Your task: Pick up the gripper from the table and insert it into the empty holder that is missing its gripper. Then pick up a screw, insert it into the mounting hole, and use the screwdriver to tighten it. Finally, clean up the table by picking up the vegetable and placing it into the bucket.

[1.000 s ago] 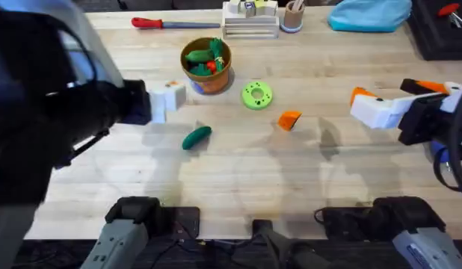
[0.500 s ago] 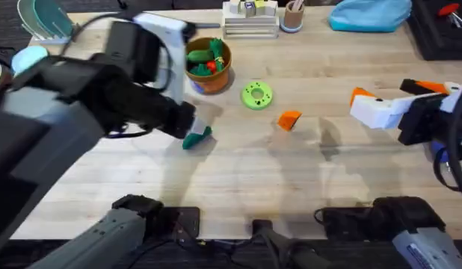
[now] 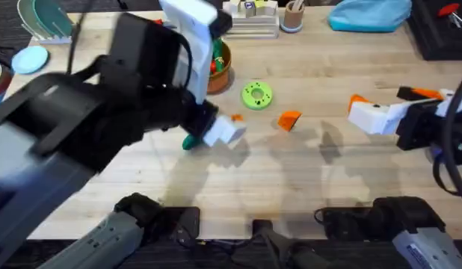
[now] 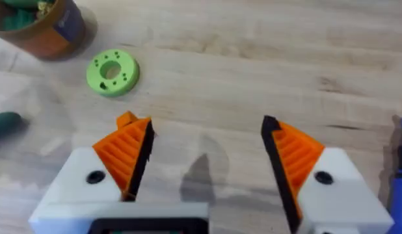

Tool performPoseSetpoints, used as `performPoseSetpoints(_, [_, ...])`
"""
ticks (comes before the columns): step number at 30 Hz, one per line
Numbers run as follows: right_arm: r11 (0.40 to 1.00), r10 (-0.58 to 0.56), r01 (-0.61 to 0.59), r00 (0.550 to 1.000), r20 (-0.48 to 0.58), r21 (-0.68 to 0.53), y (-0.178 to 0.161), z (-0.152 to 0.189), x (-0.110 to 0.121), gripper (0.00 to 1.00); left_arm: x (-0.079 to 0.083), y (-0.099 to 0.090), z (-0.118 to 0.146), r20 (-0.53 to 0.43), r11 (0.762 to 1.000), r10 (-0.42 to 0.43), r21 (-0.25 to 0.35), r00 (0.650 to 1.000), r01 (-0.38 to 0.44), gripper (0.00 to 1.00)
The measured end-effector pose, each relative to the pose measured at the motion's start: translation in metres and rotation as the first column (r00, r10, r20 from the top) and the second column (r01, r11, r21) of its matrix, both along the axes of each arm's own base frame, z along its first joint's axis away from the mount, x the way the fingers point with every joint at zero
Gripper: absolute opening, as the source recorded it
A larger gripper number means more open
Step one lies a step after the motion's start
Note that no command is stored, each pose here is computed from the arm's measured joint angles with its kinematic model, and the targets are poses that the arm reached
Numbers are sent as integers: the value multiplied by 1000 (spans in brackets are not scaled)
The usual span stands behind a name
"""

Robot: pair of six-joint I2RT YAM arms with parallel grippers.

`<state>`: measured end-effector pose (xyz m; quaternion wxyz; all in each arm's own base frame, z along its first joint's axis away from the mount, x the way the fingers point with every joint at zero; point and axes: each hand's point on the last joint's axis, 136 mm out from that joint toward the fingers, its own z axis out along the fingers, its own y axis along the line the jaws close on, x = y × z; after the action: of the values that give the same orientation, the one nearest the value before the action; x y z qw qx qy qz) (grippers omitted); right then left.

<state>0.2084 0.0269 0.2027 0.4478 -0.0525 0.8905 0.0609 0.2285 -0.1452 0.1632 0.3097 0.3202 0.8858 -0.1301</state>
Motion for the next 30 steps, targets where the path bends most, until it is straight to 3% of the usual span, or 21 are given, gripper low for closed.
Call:
performPoseSetpoints(2, [1000, 0, 0, 1000, -28, 0, 0, -5, -4, 991, 11, -12, 30, 138, 997, -19, -66, 990, 28, 994])
performPoseSetpoints(5, [1000, 0, 0, 996, -90, 0, 0, -17, -14, 991, 21, -25, 74, 318, 986, -18, -152, 948, 70, 994])
performPoseSetpoints(8, [1000, 0, 0, 986, -166, 0, 0, -30, -27, 991, 24, -28, 100, 407, 976, -6, -196, 913, 94, 994])
performPoseSetpoints(11, [1000, 0, 0, 967, -255, -1, 0, -45, -44, 991, 24, -33, 110, 436, 968, -14, -221, 900, 122, 994])
performPoseSetpoints(15, [1000, 0, 0, 936, -352, -1, 0, -59, -64, 991, 17, -40, 108, 419, 957, -55, -237, 906, 167, 993])
performPoseSetpoints(25, [1000, 0, 0, 936, -351, -1, 0, -59, -64, 989, 11, -46, 108, 414, 945, -96, -246, 905, 213, 993])
performPoseSetpoints(30, [1000, 0, 0, 936, -351, -1, 0, -59, -64, 993, 16, -48, 117, 498, 937, -85, -254, 863, 239, 993])
